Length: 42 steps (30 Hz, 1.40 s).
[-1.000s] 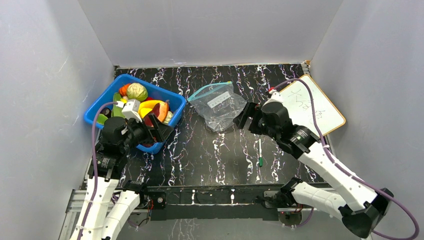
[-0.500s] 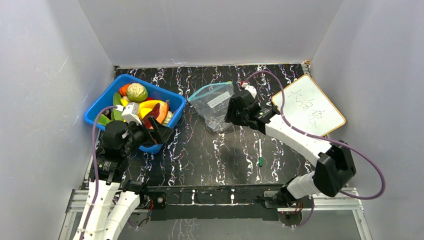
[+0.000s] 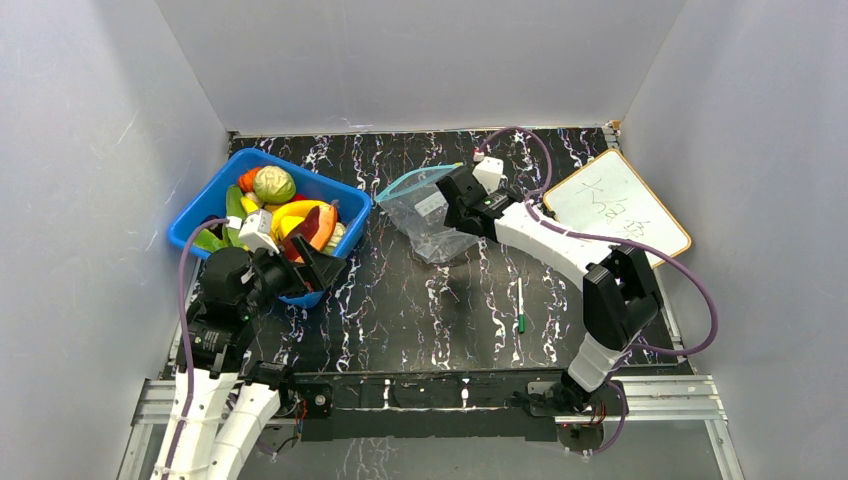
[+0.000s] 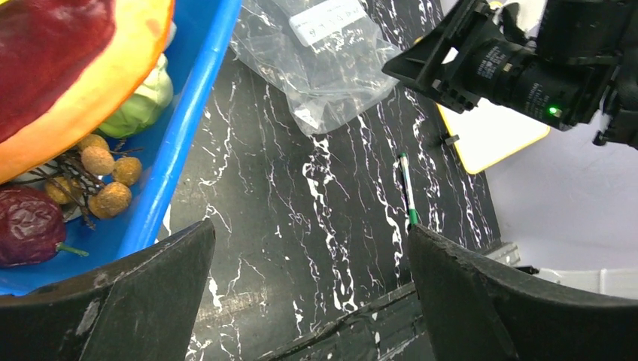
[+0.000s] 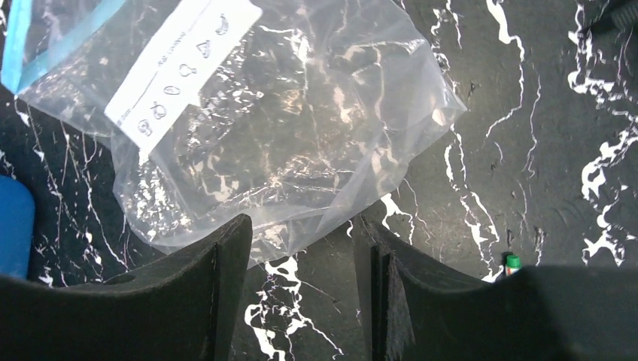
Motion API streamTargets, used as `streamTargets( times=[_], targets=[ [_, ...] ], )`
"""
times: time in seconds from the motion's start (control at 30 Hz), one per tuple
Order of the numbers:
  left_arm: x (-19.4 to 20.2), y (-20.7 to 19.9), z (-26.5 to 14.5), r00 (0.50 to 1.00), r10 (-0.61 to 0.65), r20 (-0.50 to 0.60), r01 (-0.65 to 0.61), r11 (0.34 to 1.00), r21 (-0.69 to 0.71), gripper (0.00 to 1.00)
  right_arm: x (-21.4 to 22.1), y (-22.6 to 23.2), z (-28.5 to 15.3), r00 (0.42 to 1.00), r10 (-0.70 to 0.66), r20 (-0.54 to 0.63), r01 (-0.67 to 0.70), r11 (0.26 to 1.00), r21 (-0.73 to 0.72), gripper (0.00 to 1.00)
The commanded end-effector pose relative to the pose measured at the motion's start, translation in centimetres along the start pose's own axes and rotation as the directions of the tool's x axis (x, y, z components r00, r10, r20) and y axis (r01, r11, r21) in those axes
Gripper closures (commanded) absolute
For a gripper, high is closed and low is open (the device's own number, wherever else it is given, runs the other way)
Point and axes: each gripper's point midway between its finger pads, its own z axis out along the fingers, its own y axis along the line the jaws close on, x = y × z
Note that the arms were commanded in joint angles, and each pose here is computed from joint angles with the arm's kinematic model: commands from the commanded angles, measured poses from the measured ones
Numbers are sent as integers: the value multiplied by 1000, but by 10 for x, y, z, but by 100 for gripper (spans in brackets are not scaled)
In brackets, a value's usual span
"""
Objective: Place the food in the zip-top bag and seal the zipper
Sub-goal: Pick up the zipper food storage bag at the center of the board.
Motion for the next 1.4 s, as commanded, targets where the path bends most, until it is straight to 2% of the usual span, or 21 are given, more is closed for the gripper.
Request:
streamTargets(
  times=[0.0,0.1,0.3,0.5,0.67,0.77,0.8,1.0,1.1,1.27,1.37],
  targets=[
    [6,-25,-6,998,36,-44,-30,989,144,2,-1,-6,9,991,128,38,-129,991,40,50],
    [8,-36,-6,998,28,-50,-17,977,211,2,6,0,17,985,170,25,-170,985,22,50],
    [20,-41,-6,992,21,-123,10,968,251,2,15,-6,32,974,228,14,-228,971,68,50],
    [26,-44,-5,989,22,-147,20,960,281,5,24,-16,48,969,244,19,-245,963,110,56],
    [22,-40,-3,992,45,-120,-11,963,268,9,15,-29,44,975,211,64,-217,971,104,77],
    [24,-39,0,990,73,-124,-37,961,275,14,4,-33,29,979,176,103,-183,981,68,98],
    [24,-39,0,989,90,-120,-52,957,284,15,2,-37,25,979,166,115,-174,983,64,100],
    [27,-38,7,982,169,-87,-131,933,335,19,-11,-50,-8,981,82,174,-83,997,-1,100],
    [27,-42,7,968,244,-56,-204,900,385,20,-15,-54,-24,982,19,188,-12,999,-40,100],
    [21,-49,6,934,358,4,-325,841,434,20,-13,-55,-56,982,-69,175,95,986,-140,100],
    [16,-46,10,923,383,17,-356,840,408,19,-5,-52,-74,982,-122,141,151,965,-215,100]
  ],
)
